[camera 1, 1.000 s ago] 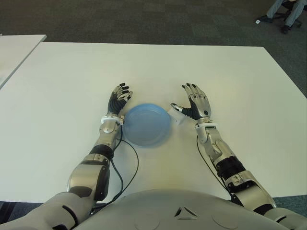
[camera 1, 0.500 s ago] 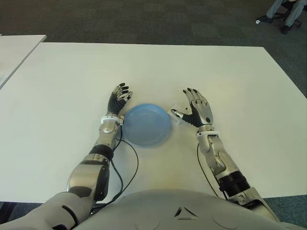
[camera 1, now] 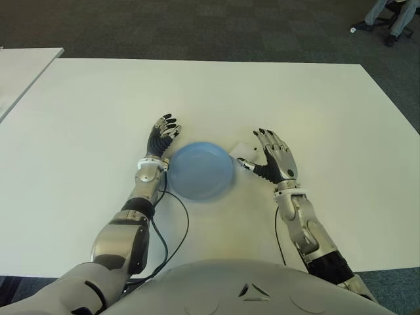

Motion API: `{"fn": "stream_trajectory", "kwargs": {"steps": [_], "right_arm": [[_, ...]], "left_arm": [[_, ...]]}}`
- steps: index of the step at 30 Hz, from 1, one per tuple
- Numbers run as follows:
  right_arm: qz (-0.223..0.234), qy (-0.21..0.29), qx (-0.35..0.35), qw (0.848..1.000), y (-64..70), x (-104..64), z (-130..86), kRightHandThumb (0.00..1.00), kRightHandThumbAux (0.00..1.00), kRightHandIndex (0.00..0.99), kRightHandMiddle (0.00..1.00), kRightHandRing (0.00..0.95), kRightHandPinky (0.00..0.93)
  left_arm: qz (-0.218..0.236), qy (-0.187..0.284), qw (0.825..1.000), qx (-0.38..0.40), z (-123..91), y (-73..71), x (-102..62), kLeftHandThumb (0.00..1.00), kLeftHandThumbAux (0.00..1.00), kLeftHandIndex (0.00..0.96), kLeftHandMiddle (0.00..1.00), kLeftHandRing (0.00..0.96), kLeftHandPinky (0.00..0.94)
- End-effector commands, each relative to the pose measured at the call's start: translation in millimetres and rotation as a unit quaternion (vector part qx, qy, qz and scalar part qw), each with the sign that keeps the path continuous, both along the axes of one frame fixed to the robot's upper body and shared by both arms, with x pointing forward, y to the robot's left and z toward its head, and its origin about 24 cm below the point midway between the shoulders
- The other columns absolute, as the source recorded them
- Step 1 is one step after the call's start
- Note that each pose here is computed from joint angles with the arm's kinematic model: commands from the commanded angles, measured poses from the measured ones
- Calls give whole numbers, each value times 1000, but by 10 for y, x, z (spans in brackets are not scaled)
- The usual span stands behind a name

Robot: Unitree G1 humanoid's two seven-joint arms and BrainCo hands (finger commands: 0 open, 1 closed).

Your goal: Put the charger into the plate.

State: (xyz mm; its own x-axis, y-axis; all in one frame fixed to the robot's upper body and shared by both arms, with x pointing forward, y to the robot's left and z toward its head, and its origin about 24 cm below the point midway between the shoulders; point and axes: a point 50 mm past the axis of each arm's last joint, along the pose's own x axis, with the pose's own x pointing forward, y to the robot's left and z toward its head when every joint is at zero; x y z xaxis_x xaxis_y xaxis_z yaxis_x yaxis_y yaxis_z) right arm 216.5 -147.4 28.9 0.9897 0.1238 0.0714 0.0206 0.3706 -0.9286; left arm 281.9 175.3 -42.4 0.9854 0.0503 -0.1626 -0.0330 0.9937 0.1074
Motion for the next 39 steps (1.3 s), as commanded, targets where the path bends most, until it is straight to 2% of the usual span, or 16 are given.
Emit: {"fn": "stream_trajectory", "kwargs": {"steps": [1,21,39], "right_arm": [[-6,19,-2,1000,-35,-69,-28,226,275,0,0,0,1],[-18,30,15,999,-53,-85,-75,240,270,0,0,0,0],[-27,44,16,999,-16,-9,-225,245,272,0,0,0,9]], "left_arm": [[4,107,994,6,-368,51,-313,0,632,171,236,248,269],[-1,107,994,7,-375,63,-329,0,621,171,244,259,278],[0,107,994,3,-384,68,-349,0,637,166,234,247,271]]}}
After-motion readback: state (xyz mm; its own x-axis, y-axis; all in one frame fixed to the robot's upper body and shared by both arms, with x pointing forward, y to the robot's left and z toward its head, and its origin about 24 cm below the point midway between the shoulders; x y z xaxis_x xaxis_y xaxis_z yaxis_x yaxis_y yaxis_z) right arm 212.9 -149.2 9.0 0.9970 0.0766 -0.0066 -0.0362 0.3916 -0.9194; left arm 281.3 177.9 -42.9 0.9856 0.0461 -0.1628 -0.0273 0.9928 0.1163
